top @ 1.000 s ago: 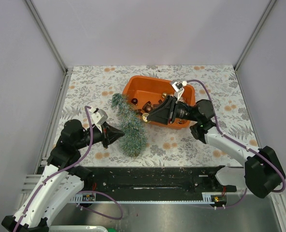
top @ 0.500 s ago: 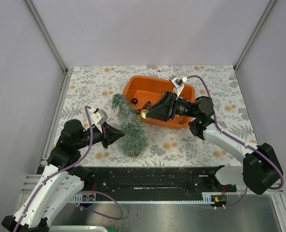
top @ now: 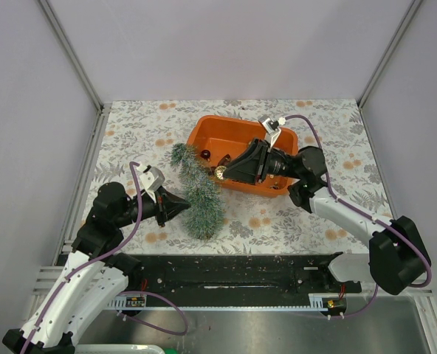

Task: Decorate the small christmas tree

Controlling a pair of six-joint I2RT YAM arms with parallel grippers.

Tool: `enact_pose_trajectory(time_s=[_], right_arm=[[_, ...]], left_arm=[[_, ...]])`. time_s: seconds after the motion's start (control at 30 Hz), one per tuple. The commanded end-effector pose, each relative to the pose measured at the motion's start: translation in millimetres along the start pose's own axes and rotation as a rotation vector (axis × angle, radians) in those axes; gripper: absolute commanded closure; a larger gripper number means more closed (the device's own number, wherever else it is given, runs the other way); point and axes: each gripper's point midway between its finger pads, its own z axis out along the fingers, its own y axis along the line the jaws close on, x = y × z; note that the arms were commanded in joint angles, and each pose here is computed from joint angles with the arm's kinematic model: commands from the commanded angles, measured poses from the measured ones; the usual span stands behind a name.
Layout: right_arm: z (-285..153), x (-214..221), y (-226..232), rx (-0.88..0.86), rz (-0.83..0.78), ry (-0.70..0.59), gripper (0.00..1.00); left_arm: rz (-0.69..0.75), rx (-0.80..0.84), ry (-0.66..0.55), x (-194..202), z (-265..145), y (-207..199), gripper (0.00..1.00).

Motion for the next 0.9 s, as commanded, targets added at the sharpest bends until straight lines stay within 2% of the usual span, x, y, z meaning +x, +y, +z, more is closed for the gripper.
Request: enact_pose_trajectory(time_s=[0.0, 0.87], right_arm=[[-6.1, -2.4, -8.3, 0.014, -0.040, -0.007, 0.95], [-25.9, 15.0, -14.8, 0.046, 0.041, -0.063, 0.97]], left_arm=[[0.048, 0.013, -0.070, -16.2, -7.2, -7.1, 0.94], [0.034, 0.009, -0.072, -17.0, -5.9, -5.7, 0.94]])
